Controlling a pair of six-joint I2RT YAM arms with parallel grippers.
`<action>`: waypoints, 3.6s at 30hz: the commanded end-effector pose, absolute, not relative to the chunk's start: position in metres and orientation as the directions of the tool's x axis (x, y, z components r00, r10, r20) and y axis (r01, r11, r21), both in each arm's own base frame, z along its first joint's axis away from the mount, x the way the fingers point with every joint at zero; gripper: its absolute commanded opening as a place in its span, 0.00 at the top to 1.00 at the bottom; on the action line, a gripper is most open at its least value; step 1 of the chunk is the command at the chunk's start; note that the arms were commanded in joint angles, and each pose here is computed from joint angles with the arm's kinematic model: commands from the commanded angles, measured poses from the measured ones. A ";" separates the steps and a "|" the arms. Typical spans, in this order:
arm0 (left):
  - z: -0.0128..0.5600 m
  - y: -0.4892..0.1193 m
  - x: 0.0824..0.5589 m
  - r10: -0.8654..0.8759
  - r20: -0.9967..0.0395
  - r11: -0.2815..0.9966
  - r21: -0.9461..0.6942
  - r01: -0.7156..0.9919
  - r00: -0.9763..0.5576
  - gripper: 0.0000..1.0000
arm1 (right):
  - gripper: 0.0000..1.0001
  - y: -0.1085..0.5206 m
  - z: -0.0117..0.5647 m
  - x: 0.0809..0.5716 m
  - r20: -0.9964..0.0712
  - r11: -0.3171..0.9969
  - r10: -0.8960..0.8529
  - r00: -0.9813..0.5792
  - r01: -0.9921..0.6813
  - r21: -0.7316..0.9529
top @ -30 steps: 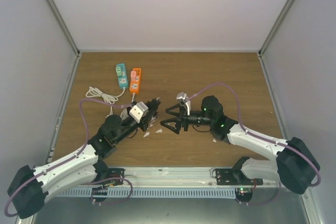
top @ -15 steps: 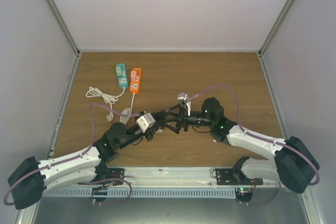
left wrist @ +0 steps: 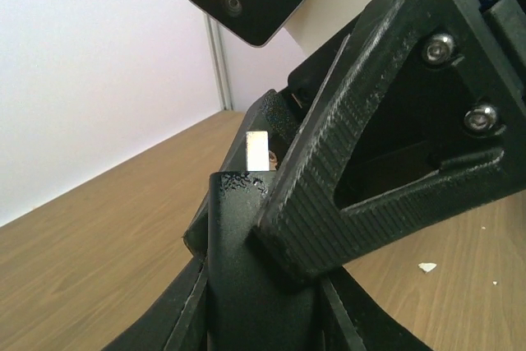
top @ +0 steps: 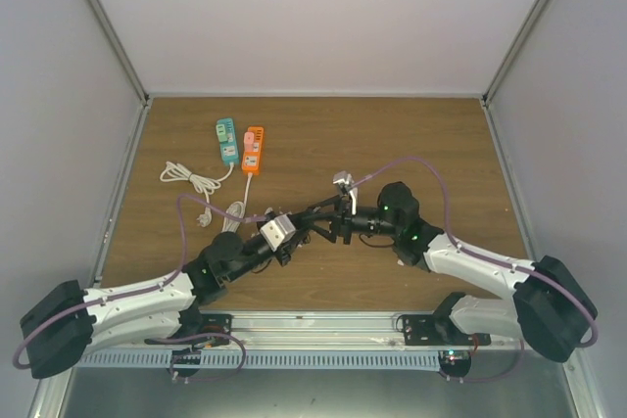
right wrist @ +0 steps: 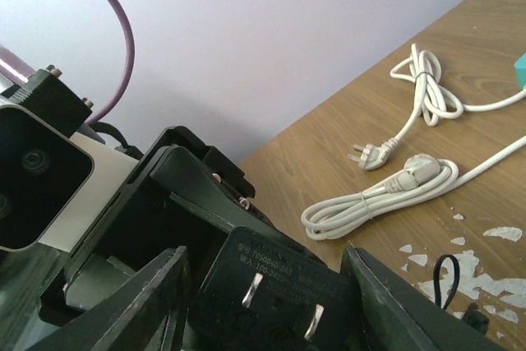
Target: Insert the plug
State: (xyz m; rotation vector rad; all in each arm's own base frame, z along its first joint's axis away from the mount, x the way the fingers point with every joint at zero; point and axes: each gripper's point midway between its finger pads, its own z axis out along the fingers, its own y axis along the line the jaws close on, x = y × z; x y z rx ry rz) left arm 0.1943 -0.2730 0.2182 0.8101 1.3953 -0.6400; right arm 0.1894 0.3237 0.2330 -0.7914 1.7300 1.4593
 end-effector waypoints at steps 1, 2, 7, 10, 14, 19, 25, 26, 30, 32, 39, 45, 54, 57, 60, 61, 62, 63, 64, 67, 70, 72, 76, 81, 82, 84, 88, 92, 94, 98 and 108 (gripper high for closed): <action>0.231 -0.269 0.199 0.034 -0.989 0.632 0.130 0.764 0.141 1.00 | 0.53 0.329 0.233 0.186 -0.838 0.136 -0.014 -0.545 -0.831 0.539; 0.231 -0.268 0.200 0.034 -0.989 0.641 0.130 0.757 0.142 1.00 | 0.56 0.330 0.231 0.186 -0.835 0.133 -0.019 -0.550 -0.829 0.543; 0.230 -0.265 0.201 0.040 -0.988 0.654 0.139 0.744 0.150 1.00 | 0.68 0.334 0.227 0.187 -0.822 0.125 -0.033 -0.568 -0.819 0.561; 0.226 -0.264 0.203 0.054 -0.988 0.660 0.145 0.737 0.146 1.00 | 0.76 0.335 0.224 0.189 -0.815 0.132 -0.036 -0.579 -0.811 0.570; 0.224 -0.263 0.203 0.060 -0.986 0.664 0.154 0.732 0.153 0.99 | 0.86 0.339 0.214 0.193 -0.774 0.149 -0.044 -0.631 -0.771 0.620; 0.230 -0.257 0.202 0.054 -0.982 0.675 0.168 0.719 0.179 0.76 | 0.93 0.343 0.216 0.191 -0.713 0.119 -0.052 -0.699 -0.713 0.691; 0.240 -0.251 0.191 -0.009 -0.979 0.658 0.147 0.738 0.204 0.44 | 0.94 0.336 0.235 0.192 -0.640 0.118 0.033 -0.767 -0.633 0.765; 0.241 -0.250 0.190 -0.015 -0.979 0.658 0.145 0.739 0.205 0.23 | 0.94 0.335 0.237 0.191 -0.624 0.107 0.048 -0.780 -0.617 0.780; 0.250 -0.248 0.187 -0.037 -0.974 0.653 0.145 0.743 0.222 0.01 | 0.94 0.330 0.236 0.189 -0.552 0.068 0.102 -0.828 -0.548 0.834; 0.254 -0.246 0.184 -0.043 -0.970 0.652 0.153 0.743 0.238 0.01 | 0.95 0.327 0.240 0.188 -0.527 0.027 0.142 -0.838 -0.529 0.848; 0.274 -0.241 0.168 -0.075 -0.947 0.615 0.203 0.762 0.312 0.01 | 0.96 0.324 0.262 0.178 -0.431 -0.150 0.188 -0.882 -0.460 0.875; 0.277 -0.246 0.156 -0.095 -0.940 0.559 0.221 0.799 0.327 0.01 | 0.96 0.326 0.279 0.174 -0.363 -0.259 0.194 -0.912 -0.404 0.877; 0.268 -0.264 0.173 -0.039 -0.957 0.567 0.214 0.795 0.286 0.09 | 0.95 0.331 0.295 0.167 -0.374 -0.332 0.181 -0.910 -0.415 0.847; 0.274 -0.262 0.173 -0.067 -0.954 0.573 0.202 0.794 0.291 0.17 | 0.95 0.332 0.296 0.166 -0.384 -0.330 0.177 -0.906 -0.422 0.844; 0.283 -0.255 0.168 -0.116 -0.945 0.580 0.185 0.794 0.305 0.22 | 0.95 0.332 0.295 0.165 -0.389 -0.328 0.174 -0.905 -0.426 0.843; 0.287 -0.252 0.166 -0.134 -0.941 0.582 0.180 0.793 0.311 0.25 | 0.95 0.332 0.295 0.165 -0.391 -0.327 0.172 -0.904 -0.426 0.843; 0.290 -0.249 0.164 -0.146 -0.937 0.584 0.179 0.792 0.319 0.26 | 0.95 0.332 0.296 0.165 -0.392 -0.329 0.173 -0.904 -0.428 0.842; 0.293 -0.246 0.162 -0.156 -0.932 0.587 0.178 0.790 0.326 0.27 | 0.95 0.332 0.296 0.165 -0.394 -0.329 0.172 -0.903 -0.430 0.841; 0.295 -0.244 0.161 -0.163 -0.929 0.588 0.179 0.789 0.332 0.27 | 0.95 0.332 0.297 0.165 -0.397 -0.330 0.172 -0.901 -0.433 0.839; 0.297 -0.243 0.159 -0.162 -0.928 0.585 0.184 0.790 0.336 0.28 | 0.95 0.333 0.296 0.166 -0.398 -0.323 0.172 -0.901 -0.434 0.841; 0.296 -0.247 0.164 -0.145 -0.934 0.587 0.185 0.788 0.327 0.31 | 0.95 0.335 0.296 0.167 -0.399 -0.326 0.167 -0.901 -0.433 0.840; 0.291 -0.252 0.167 -0.127 -0.941 0.582 0.185 0.792 0.314 0.34 | 0.95 0.336 0.296 0.168 -0.400 -0.327 0.164 -0.902 -0.432 0.840; 0.287 -0.260 0.170 -0.113 -0.947 0.572 0.187 0.799 0.302 0.40 | 0.95 0.337 0.295 0.169 -0.399 -0.323 0.166 -0.902 -0.433 0.842; 0.292 -0.256 0.169 -0.138 -0.939 0.580 0.181 0.794 0.315 0.44 | 0.95 0.337 0.295 0.168 -0.407 -0.323 0.164 -0.899 -0.439 0.839; 0.293 -0.254 0.168 -0.143 -0.937 0.582 0.181 0.793 0.318 0.45 | 0.95 0.337 0.294 0.168 -0.408 -0.321 0.164 -0.898 -0.440 0.839; 0.296 -0.250 0.166 -0.157 -0.932 0.586 0.177 0.791 0.325 0.46 | 0.95 0.337 0.293 0.169 -0.407 -0.320 0.163 -0.899 -0.438 0.840; 0.298 -0.246 0.164 -0.165 -0.929 0.592 0.176 0.786 0.332 0.50 | 0.95 0.338 0.292 0.169 -0.408 -0.321 0.160 -0.899 -0.438 0.840; 0.300 -0.243 0.163 -0.177 -0.924 0.595 0.173 0.784 0.338 0.50 | 0.95 0.338 0.292 0.169 -0.401 -0.329 0.160 -0.902 -0.432 0.840; 0.301 -0.244 0.163 -0.176 -0.924 0.596 0.175 0.784 0.340 0.50 | 0.95 0.339 0.293 0.168 -0.395 -0.339 0.156 -0.905 -0.425 0.839; 0.299 -0.248 0.166 -0.166 -0.928 0.594 0.177 0.785 0.335 0.50 | 0.95 0.339 0.295 0.166 -0.376 -0.366 0.150 -0.914 -0.405 0.838; 0.299 -0.245 0.172 -0.168 -0.928 0.623 0.162 0.766 0.333 0.51 | 0.96 0.340 0.299 0.160 -0.318 -0.405 0.148 -0.937 -0.351 0.844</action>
